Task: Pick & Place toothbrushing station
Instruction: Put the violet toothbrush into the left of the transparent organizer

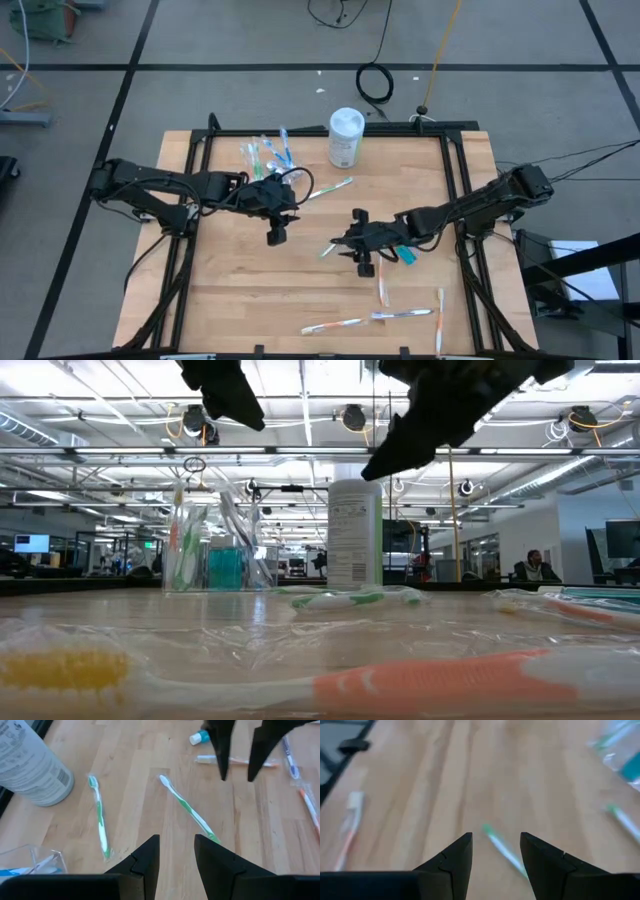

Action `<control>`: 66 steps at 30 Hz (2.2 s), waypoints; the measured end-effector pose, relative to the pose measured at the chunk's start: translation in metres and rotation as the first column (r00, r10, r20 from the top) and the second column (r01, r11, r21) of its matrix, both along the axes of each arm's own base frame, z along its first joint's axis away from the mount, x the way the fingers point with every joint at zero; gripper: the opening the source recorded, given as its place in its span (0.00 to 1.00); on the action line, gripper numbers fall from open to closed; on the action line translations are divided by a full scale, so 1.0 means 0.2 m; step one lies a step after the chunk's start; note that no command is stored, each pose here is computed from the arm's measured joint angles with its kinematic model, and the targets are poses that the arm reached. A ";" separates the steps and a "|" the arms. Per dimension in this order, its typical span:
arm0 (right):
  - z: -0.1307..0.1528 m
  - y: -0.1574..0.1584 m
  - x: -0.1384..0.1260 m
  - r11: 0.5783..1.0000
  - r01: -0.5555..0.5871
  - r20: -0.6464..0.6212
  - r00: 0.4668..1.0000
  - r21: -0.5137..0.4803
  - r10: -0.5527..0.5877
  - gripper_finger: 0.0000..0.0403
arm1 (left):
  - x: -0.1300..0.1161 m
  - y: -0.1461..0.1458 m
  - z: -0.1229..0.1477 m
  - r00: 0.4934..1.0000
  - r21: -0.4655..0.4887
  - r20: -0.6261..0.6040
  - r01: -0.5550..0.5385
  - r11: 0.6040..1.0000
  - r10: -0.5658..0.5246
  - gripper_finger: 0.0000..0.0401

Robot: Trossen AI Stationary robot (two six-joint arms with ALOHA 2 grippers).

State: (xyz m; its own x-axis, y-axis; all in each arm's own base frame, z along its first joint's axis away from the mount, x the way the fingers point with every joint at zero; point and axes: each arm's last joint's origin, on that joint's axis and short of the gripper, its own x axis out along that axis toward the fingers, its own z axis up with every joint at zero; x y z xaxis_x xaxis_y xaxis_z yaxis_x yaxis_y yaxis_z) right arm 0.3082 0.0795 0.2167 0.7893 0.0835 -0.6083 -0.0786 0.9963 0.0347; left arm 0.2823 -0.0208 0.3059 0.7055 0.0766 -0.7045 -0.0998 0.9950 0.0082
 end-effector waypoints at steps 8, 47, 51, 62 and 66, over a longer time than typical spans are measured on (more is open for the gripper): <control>-0.06 0.09 -0.08 0.982 -0.120 -0.183 0.972 0.144 0.146 0.39 | 0.00 0.00 0.00 1.000 0.002 0.000 -0.002 1.000 0.002 0.32; -0.29 0.76 -0.46 0.962 -0.084 -0.349 0.921 0.258 0.174 0.30 | 0.00 0.00 0.00 1.000 0.050 0.000 0.011 0.999 -0.011 0.32; -0.34 0.75 -0.52 0.971 -0.078 -0.358 0.920 0.228 0.158 0.30 | 0.00 0.01 0.00 1.000 0.050 0.000 0.009 0.999 -0.009 0.32; -0.49 0.67 -0.60 0.966 -0.097 -0.315 0.934 0.238 0.172 0.30 | 0.00 0.01 0.00 1.000 0.049 0.001 0.007 0.999 -0.007 0.32; -0.52 0.64 -0.61 0.982 -0.115 -0.265 0.952 0.148 0.151 0.26 | 0.00 0.01 0.00 1.000 0.049 0.001 0.007 0.999 -0.007 0.32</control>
